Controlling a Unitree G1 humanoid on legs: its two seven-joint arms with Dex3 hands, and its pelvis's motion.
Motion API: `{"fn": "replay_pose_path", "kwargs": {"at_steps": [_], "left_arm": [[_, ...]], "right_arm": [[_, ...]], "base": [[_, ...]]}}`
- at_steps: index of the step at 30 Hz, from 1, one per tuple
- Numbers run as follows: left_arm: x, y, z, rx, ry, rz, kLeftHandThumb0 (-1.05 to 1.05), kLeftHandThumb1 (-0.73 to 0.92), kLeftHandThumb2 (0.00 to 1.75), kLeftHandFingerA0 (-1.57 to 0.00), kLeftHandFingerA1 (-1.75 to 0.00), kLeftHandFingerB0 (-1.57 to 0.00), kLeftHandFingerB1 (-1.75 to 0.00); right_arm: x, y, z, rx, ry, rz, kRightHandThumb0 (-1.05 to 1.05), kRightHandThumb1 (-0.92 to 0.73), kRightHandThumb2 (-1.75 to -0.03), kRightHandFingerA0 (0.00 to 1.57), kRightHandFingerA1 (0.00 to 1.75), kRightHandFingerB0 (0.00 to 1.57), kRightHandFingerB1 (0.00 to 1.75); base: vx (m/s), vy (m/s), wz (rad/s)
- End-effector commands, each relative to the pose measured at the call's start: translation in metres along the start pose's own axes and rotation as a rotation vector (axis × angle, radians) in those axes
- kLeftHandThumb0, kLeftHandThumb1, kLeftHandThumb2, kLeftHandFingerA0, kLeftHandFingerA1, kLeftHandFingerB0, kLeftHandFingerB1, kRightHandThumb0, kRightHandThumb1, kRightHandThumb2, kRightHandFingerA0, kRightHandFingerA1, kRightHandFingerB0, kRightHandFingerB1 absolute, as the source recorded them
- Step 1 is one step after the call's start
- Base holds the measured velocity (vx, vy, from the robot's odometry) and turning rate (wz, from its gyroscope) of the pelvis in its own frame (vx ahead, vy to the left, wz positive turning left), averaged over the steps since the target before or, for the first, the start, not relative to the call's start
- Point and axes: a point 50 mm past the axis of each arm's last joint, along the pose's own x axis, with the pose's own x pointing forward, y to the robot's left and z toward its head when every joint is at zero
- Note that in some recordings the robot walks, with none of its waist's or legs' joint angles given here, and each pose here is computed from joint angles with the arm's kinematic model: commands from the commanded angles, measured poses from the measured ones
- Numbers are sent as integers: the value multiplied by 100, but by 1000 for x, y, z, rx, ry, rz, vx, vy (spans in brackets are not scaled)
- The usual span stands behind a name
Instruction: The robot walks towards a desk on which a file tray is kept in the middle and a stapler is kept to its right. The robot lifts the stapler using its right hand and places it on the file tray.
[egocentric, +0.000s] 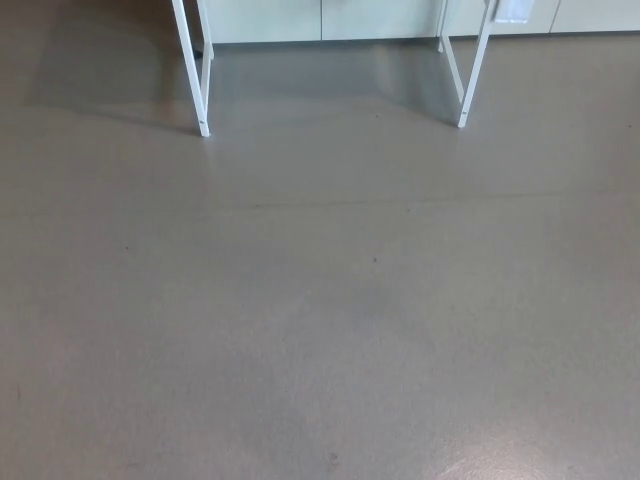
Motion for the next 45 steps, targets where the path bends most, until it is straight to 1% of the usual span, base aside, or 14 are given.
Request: {"fn": "replay_pose_path", "kwargs": {"at_steps": [1, 6, 7, 15, 16, 17, 18, 19, 24, 27, 28, 42, 44, 45], "left_arm": [[-1, 4, 6, -38, -48, -32, -87, 55, 117, -37, -78, -30, -75], [-1, 4, 7, 50, -40, -16, -82, 69, 96, -35, -85, -29, -84], [-1, 3, 4, 28, -32, -21, -79, 61, 119, -31, -71, -24, -69], [-1, 3, 4, 69, -33, -19, -75, 60, 118, -36, -74, -29, -71], [-1, 3, 4, 60, -32, -17, -79, 68, 98, -33, -86, -28, -85], [-1, 3, 4, 50, -36, -26, -75, 59, 119, -31, -72, -25, -70], [-1, 3, 4, 66, -40, -30, -79, 71, 97, -33, -86, -27, -85], [-2, 3, 1, 82, -39, -31, -83, 56, 120, -39, -79, -32, -77], [-2, 3, -5, 15, -32, -32, -79, 57, 118, -31, -74, -25, -72], [-3, 4, -9, 21, -24, -42, -72, 73, 90, -29, -78, -25, -75], [-4, 5, -9, 40, -29, -47, -70, 60, 116, -28, -69, -22, -67], [-4, 5, -9, 15, -19, -44, -77, 60, 117, -25, -70, -20, -67], [-3, 5, -9, -5, -17, -41, -74, 70, 92, -28, -79, -26, -77], [-4, 5, -9, 26, -25, -42, -75, 61, 118, -27, -70, -21, -67]], "right_arm": [[-2, -4, 0, -28, -18, 29, -76, -55, -90, 4, 44, 9, 36], [-2, -4, 0, -28, -19, 31, -76, -55, -90, 4, 44, 9, 36], [-3, -4, -2, -33, -14, 32, -76, -55, -90, 4, 44, 9, 36], [-3, -4, -2, -33, -15, 33, -76, -55, -90, 4, 44, 9, 36], [-3, -4, -2, -33, -15, 33, -76, -55, -90, 4, 44, 9, 36], [-3, -4, -2, -33, -15, 33, -76, -55, -90, 4, 44, 9, 36], [-3, -4, -2, -33, -15, 33, -76, -55, -90, 4, 44, 9, 36], [-4, -3, -5, -35, -11, 36, -76, -55, -90, 4, 44, 9, 36], [-5, -2, -8, -38, -5, 41, -76, -55, -90, 4, 44, 9, 36], [-6, 0, -12, -43, 2, 46, -76, -55, -90, 4, 44, 9, 36], [-6, 0, -12, -43, 1, 46, -76, -55, -90, 4, 44, 9, 36], [-7, 2, -14, -42, 3, 49, -76, -55, -90, 4, 44, 9, 36], [-7, 2, -14, -42, 3, 49, -76, -55, -90, 4, 44, 9, 36], [-7, 2, -14, -42, 3, 49, -76, -55, -90, 4, 44, 9, 36]], "base": [[0, 0, 0], [0, 0, 0], [0, 0, 0], [0, 0, 0], [0, 0, 0], [0, 0, 0], [0, 0, 0], [0, 0, 0], [0, 0, 0], [0, 0, 0], [0, 0, 0], [0, 0, 0], [0, 0, 0], [0, 0, 0]]}}
